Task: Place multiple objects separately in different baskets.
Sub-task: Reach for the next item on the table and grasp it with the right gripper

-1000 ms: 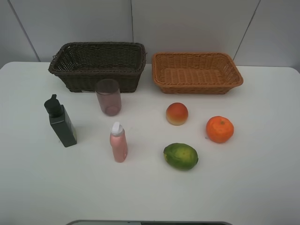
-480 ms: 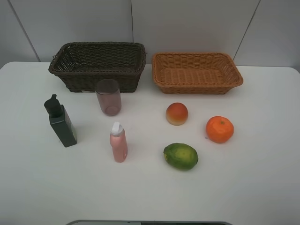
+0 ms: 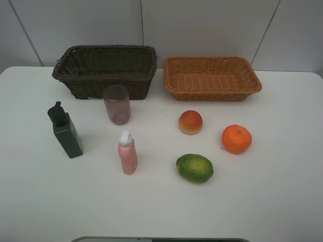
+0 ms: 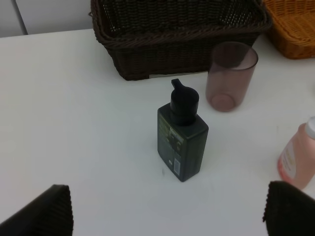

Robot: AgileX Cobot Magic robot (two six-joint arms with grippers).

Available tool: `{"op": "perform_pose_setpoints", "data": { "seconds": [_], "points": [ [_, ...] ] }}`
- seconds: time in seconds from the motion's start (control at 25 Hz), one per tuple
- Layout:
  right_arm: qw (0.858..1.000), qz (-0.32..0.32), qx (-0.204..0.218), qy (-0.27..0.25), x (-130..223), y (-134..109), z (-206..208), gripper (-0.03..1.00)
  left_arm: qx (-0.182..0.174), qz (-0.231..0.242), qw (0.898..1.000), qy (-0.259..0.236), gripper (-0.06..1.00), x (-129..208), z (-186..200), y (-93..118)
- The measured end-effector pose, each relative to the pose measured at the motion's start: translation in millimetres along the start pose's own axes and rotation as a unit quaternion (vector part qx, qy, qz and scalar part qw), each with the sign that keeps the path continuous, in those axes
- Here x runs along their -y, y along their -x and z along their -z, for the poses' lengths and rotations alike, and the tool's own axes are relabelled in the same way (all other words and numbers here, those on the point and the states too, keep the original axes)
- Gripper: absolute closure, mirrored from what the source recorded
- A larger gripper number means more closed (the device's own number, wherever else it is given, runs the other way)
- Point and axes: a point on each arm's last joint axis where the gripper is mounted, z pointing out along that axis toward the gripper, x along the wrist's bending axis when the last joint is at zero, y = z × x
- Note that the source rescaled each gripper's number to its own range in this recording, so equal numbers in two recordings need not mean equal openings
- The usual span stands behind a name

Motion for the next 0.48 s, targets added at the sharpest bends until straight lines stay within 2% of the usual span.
{"op": "perform_pose_setpoints", "data": {
  "seconds": [0.48],
  "points": [
    [1.0, 0.0, 0.0, 0.0, 0.0, 0.0, 0.0, 0.32, 0.0, 0.0, 1.0, 0.0, -0.06, 0.0, 0.0, 0.0]
  ]
}}
